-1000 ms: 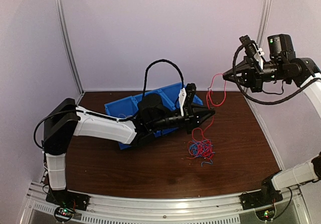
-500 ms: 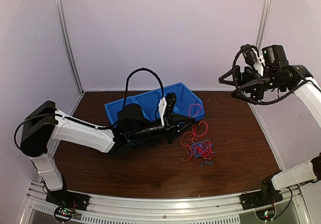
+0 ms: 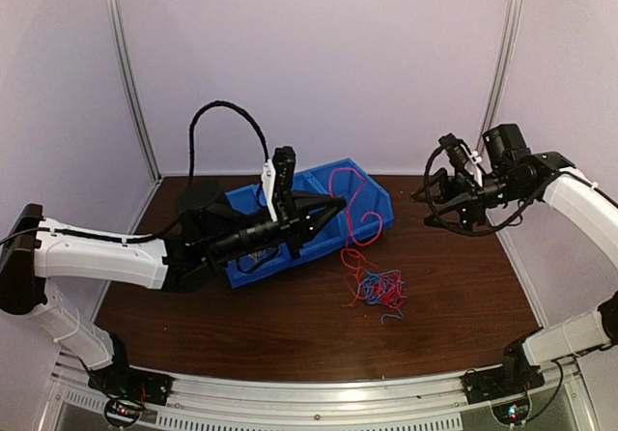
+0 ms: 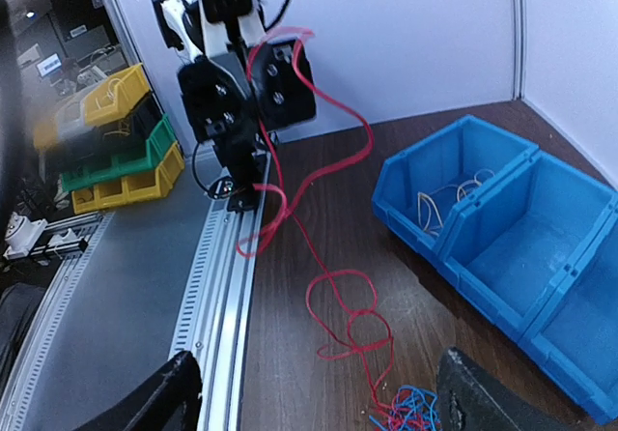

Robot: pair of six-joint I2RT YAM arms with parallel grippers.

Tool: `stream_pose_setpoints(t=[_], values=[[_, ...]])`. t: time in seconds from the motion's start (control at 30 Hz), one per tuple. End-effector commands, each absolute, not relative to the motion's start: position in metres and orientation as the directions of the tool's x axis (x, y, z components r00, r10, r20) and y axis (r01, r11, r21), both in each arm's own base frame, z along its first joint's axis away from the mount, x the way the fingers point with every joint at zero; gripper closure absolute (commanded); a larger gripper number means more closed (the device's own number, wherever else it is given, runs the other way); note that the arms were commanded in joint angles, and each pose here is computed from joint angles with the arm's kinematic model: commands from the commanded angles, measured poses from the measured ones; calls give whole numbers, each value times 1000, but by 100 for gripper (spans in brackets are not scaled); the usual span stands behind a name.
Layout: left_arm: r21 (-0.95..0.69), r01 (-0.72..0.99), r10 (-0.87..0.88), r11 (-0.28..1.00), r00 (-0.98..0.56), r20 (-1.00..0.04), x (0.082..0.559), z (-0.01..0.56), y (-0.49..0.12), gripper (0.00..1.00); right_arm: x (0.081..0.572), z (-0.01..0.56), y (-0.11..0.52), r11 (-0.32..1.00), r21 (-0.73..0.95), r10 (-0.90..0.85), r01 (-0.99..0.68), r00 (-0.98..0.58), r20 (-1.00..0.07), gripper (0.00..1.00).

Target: Untangle the cables

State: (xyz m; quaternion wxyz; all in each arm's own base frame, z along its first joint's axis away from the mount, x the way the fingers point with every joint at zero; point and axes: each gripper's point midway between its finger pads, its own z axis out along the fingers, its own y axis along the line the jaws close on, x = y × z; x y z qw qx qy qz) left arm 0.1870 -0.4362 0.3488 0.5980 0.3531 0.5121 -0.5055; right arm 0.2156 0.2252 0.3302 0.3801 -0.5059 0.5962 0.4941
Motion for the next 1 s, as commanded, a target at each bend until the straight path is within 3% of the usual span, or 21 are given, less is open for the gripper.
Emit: stream_pose_setpoints(t=[0.0,0.1,0.17,0.2,0.27,0.4,0.87,0.97], values=[[-66,952,-237,300,7,-972,189,377,-422,100,230,266,223,57,173,-360,-983,-182,-915,17],[-67,943,-229,327,10,-973,188,388,-412,100,249,236,229,129,170,-426,-977,-210,-880,24],[-65,936,-228,347,17,-973,188,398,-405,100,280,216,231,286,123,-464,-950,-250,-850,27],[-61,932,-223,358,21,-975,189,399,-402,100,295,207,229,363,76,-479,-929,-255,-840,27],[-56,923,-218,380,30,-975,191,402,-397,100,302,192,231,398,30,-486,-917,-238,-841,23],[-54,908,-207,415,37,-978,195,400,-391,100,303,169,249,374,2,-502,-928,-204,-841,16],[-104,821,-182,561,0,-983,213,386,-362,100,279,117,349,205,48,-592,-978,-163,-790,10],[-107,810,-182,576,-1,-983,213,387,-354,100,274,110,367,184,52,-593,-982,-153,-791,2]])
